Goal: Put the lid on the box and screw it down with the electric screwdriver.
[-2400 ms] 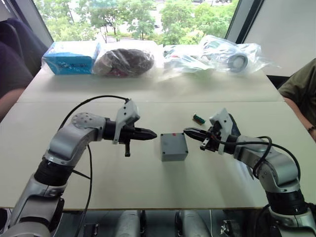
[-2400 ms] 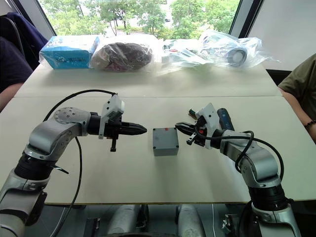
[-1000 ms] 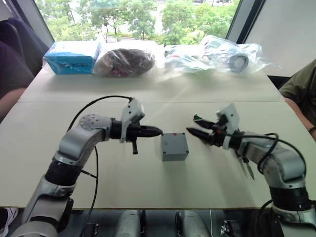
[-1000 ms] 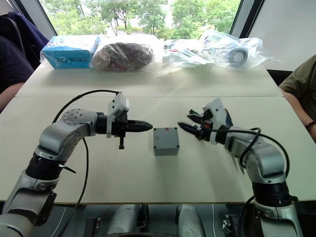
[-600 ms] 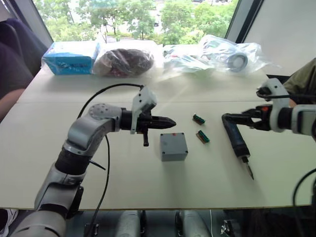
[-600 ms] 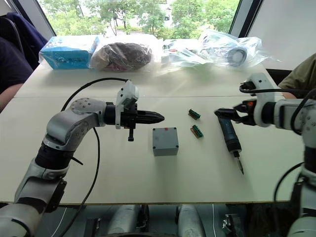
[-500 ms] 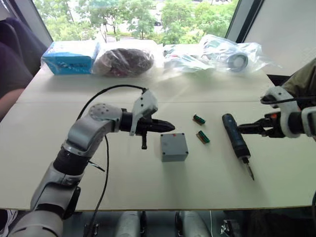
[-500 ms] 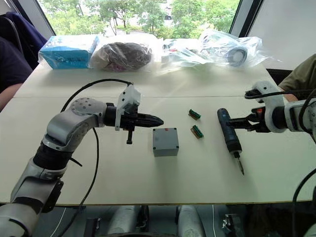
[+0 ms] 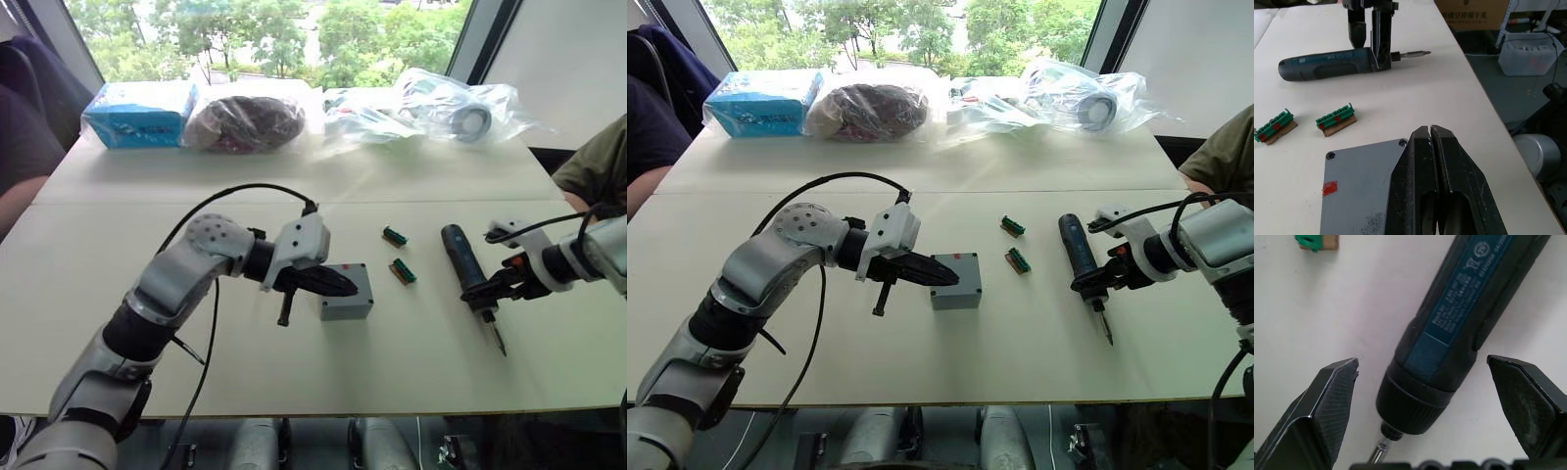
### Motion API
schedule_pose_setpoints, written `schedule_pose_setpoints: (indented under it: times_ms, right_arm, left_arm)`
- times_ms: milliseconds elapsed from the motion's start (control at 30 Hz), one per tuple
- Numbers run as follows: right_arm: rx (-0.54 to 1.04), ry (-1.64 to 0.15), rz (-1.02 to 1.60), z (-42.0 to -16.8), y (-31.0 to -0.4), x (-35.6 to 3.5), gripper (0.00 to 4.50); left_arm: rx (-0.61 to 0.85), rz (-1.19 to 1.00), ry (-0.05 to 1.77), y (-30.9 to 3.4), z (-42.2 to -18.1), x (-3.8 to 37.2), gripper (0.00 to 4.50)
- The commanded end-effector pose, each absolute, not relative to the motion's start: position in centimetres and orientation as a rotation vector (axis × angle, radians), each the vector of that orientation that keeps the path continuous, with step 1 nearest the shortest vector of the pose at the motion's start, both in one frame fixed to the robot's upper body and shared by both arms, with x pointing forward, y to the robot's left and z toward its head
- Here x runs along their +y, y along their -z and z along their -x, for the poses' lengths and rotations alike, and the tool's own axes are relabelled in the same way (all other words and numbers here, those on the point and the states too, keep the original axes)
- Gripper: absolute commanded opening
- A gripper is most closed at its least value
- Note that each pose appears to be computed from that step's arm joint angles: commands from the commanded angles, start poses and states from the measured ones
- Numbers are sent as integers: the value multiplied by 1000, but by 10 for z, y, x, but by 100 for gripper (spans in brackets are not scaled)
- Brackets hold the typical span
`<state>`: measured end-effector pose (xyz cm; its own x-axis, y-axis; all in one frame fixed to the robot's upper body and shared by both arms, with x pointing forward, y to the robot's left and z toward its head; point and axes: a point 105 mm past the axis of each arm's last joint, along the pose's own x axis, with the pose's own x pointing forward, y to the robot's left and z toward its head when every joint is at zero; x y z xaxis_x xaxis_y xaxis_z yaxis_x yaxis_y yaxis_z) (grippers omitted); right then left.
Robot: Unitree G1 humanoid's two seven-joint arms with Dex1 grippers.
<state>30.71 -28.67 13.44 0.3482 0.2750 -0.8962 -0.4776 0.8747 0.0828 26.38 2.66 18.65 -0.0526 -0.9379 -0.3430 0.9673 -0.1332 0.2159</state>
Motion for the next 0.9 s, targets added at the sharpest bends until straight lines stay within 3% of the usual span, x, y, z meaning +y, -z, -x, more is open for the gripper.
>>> schedule_pose_setpoints:
  times_ms: [33,333,433,633,700,800,900]
  right_arm:
    - [1101,-467,223,-316,-139,-293,444]
    - [1170,-496,244,-328,-126,-286,444]
    - [1221,-524,258,-321,-120,-282,382]
    - [1297,-554,269,-304,-109,-279,199]
    - [1287,-533,271,-306,-110,-281,189]
    - [1179,-452,291,-329,-124,-290,189]
    - [971,-434,341,-357,-161,-292,189]
  left_arm:
    - [45,-460,1630,-191,-261,24,0]
    - [40,-449,1595,-188,-265,21,0]
    - [36,-441,1585,-187,-264,21,0]
    - [29,-423,1556,-184,-267,19,0]
    - [27,-418,1545,-184,-269,19,0]
    - [34,-408,1511,-181,-278,22,0]
    - [53,-373,1475,-181,-290,30,0]
